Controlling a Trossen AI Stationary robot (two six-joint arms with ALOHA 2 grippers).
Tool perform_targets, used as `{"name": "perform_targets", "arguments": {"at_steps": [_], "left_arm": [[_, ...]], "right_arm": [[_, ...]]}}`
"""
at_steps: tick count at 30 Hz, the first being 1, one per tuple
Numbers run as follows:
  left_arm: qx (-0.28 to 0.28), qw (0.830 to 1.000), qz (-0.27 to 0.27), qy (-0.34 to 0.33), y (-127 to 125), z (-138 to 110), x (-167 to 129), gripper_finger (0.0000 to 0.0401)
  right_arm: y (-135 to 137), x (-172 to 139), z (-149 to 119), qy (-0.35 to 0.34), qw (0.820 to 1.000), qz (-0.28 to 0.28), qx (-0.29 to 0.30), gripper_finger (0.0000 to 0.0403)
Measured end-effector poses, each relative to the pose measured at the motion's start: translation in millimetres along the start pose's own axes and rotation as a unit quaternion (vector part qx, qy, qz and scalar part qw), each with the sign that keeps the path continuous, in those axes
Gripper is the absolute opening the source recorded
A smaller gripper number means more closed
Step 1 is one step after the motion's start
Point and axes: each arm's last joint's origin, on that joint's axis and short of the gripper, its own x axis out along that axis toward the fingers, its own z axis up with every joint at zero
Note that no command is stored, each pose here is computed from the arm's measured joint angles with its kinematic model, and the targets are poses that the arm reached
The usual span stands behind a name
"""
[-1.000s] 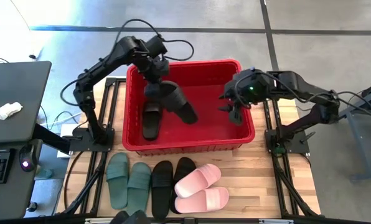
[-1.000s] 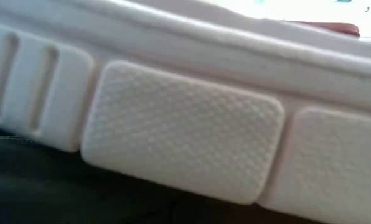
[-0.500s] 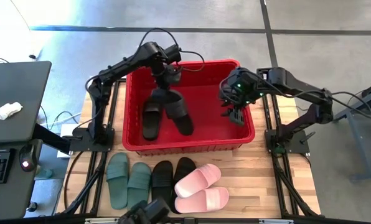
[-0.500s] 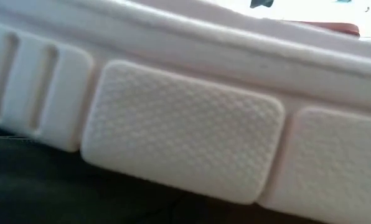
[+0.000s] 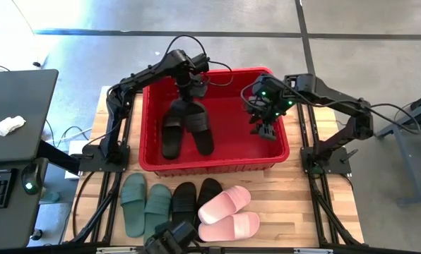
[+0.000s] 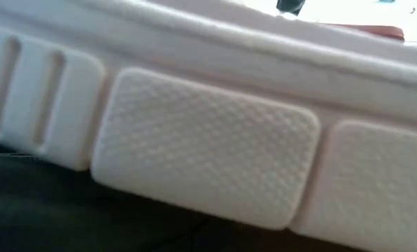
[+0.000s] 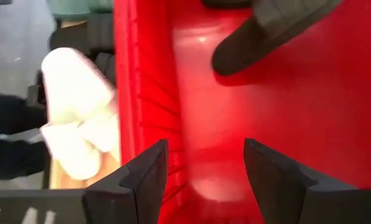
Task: Pick and place slides into bin
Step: Put the black slipper into the red bin
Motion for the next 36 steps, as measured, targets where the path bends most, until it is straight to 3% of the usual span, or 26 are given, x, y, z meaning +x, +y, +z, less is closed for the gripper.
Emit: {"name": "perform_targets", "arguments": {"at_steps": [11,19,24,31,36], "left_arm": [[0.014,0.999,0.041,-0.032,1,2,-28,0.0034],[0.002,0.999,0.032,-0.030,2,1,-23,0.0034],[0.007,0.999,0.024,-0.041,1,1,-23,0.0034],[-0.011,1.000,0.016,-0.003,17,3,1,0.0034],[-0.017,0.997,0.036,0.068,22,8,18,0.0043]], "right_arm": [[-8,26,9,0.035,0.999,0.035,-0.005,0.0199],[-6,33,12,0.035,0.994,0.099,-0.006,0.0199],[-6,33,11,0.035,0.993,0.109,-0.006,0.0199],[-6,33,12,0.032,0.994,0.108,-0.011,0.0199],[-7,33,12,0.034,0.996,0.087,-0.016,0.0199]]}}
